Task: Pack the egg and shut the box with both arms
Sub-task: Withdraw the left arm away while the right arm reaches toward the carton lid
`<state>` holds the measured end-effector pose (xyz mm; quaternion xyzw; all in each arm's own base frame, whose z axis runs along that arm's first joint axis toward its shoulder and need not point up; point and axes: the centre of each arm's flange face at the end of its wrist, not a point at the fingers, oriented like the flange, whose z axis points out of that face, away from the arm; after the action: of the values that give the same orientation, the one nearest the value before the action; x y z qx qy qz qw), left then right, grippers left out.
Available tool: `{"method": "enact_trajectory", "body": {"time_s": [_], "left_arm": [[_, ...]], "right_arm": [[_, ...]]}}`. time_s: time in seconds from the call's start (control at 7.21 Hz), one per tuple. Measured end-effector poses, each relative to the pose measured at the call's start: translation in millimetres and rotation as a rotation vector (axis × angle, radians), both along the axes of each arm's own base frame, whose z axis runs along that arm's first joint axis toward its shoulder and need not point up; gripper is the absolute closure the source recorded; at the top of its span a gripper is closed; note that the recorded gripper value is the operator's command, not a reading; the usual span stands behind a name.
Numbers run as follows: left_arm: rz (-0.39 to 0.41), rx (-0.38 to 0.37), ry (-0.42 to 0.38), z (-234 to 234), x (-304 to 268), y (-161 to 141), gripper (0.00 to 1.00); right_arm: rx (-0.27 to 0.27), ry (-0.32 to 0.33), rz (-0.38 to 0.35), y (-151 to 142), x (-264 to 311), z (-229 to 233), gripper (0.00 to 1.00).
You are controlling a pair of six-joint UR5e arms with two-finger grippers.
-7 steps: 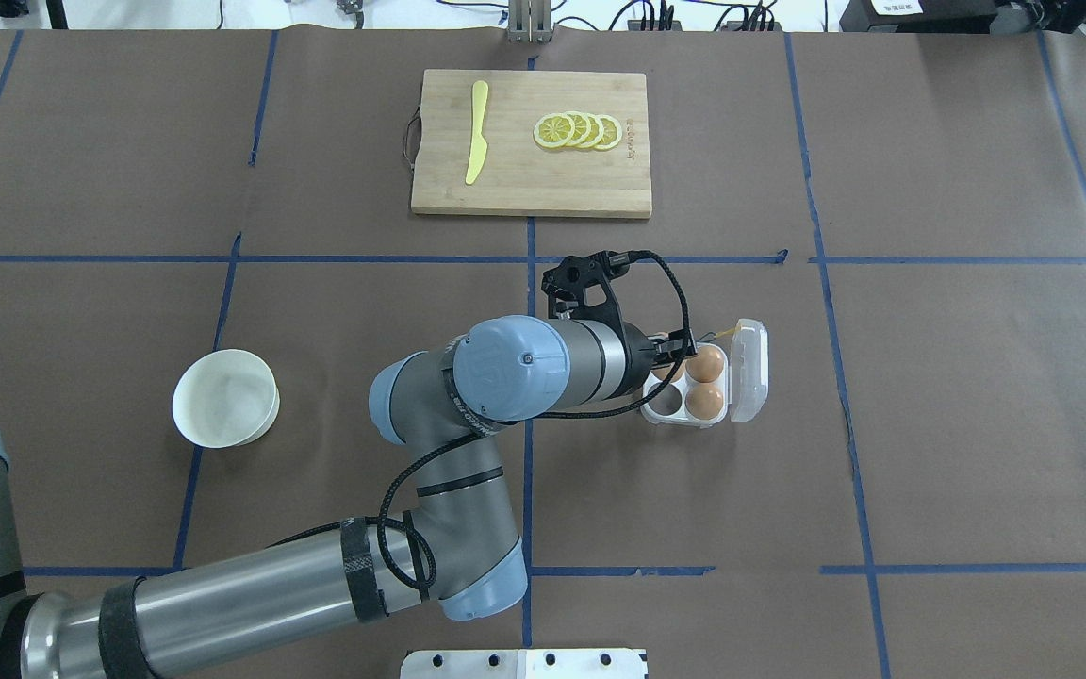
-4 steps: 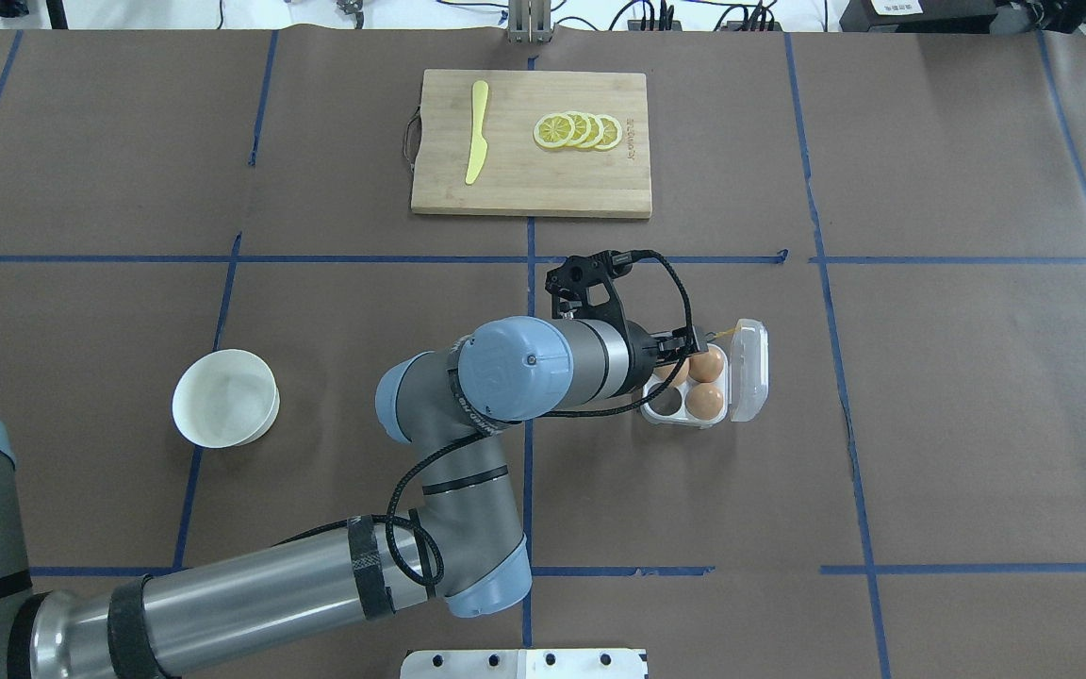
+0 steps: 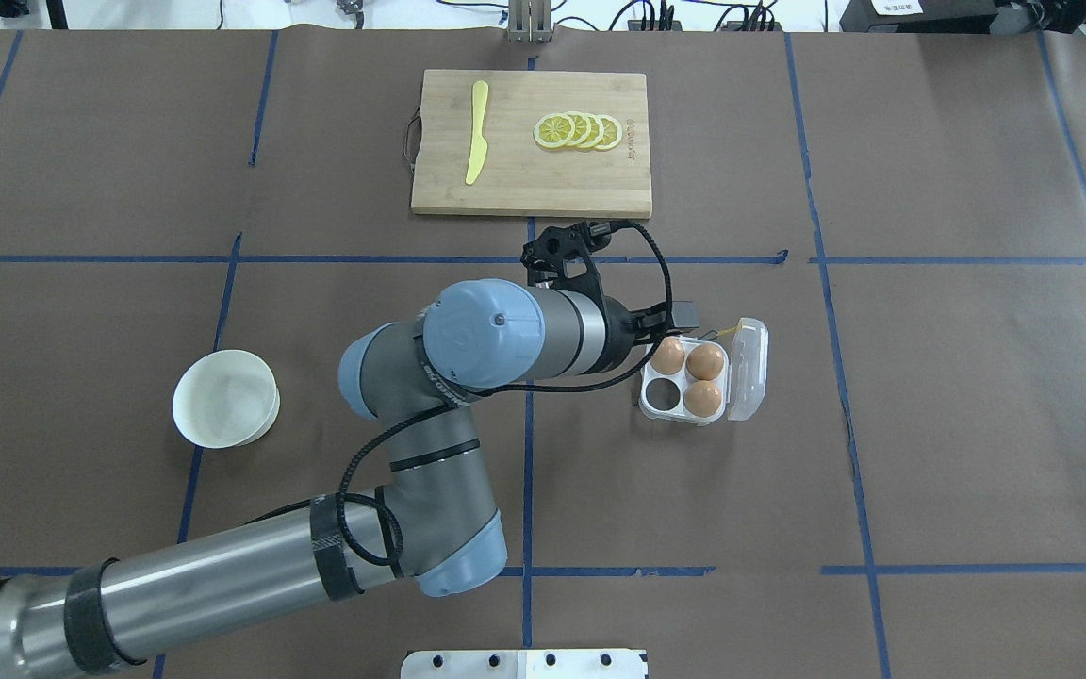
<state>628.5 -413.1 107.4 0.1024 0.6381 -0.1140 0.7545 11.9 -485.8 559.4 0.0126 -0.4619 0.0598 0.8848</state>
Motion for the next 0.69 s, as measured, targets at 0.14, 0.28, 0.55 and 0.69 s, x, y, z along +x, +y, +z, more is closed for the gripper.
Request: {"method": "enact_trajectory", "body": {"time_s": [0.14, 0.28, 0.55, 0.69], "left_arm": [[0.023, -0.021, -0.031, 10, -33, -2, 0.0], [0.034, -0.045, -0.086, 16, -72, -5, 0.0], [0.016, -0.042, -0.195, 26, -141, -19, 0.0], [-0.019, -0.044, -0.231, 39, -176, -33, 0.0]], "right_arm": [[-0.02, -0.01, -0.004, -7, -35, -32, 0.02], [-0.026, -0.018, -0.01, -12, -76, -61, 0.23], [-0.007, -0.036, 0.025, -4, -157, -95, 1.0], [0.006, -0.059, 0.026, 9, -197, -104, 1.0]]}}
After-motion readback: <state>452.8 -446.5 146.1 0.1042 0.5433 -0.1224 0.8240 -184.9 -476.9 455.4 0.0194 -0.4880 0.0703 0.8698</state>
